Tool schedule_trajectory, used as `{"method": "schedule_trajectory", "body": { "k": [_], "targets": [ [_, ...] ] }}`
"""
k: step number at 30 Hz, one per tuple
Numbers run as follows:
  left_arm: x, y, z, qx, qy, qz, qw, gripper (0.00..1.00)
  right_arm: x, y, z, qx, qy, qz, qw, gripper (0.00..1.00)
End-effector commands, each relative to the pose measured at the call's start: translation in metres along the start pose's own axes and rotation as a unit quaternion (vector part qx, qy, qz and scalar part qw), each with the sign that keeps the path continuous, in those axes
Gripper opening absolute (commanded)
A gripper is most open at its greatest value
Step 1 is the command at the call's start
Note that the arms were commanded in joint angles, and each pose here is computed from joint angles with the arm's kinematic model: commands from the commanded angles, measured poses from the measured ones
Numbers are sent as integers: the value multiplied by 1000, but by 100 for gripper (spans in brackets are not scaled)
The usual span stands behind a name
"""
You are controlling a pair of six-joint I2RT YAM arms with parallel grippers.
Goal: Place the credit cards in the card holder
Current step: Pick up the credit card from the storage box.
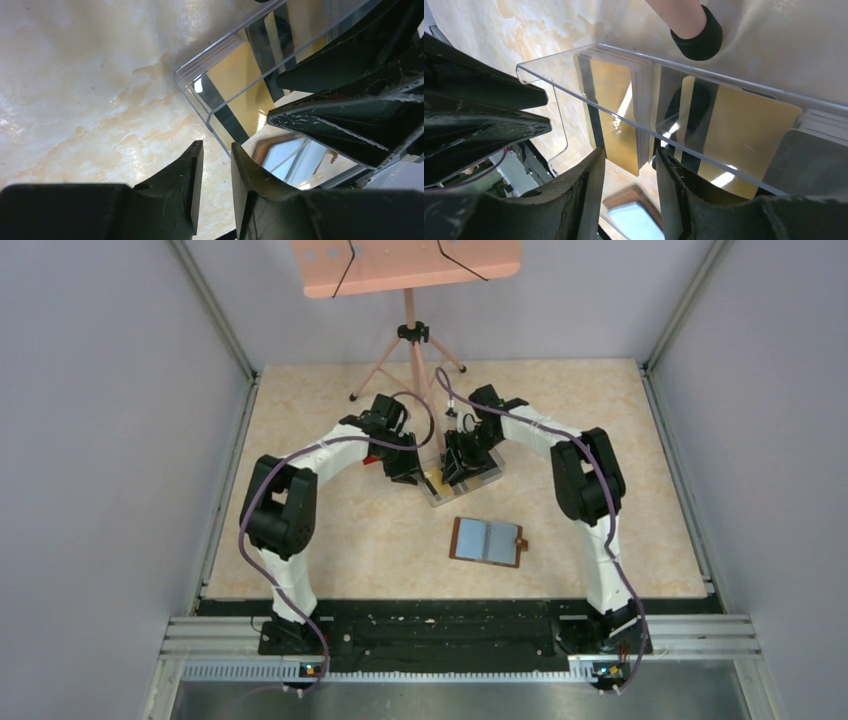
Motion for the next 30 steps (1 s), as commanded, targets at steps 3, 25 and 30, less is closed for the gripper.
{"method": "schedule_trajectory", "body": {
  "k": [3, 25, 30],
  "targets": [
    [3, 1, 10, 1, 22, 10, 1000, 25, 2, 0, 22, 9, 10, -7, 1000, 40],
    [10, 7, 16, -1, 45, 18, 999, 6, -14, 23, -5, 51, -18, -25, 998, 0],
    [10, 7, 16, -1, 46, 22, 999, 2, -21, 31, -17, 58, -26, -32, 997, 0]
  ]
}}
Point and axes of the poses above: each gripper's point midway between its finger pads, its own z axis out along the fingers, its own y axis along the line the jaws close on, x = y × z, the point moved 6 cm from there along -z, back along the fingers, and after that the axes turned 9 degrees about -z, right-handed, at the moved point
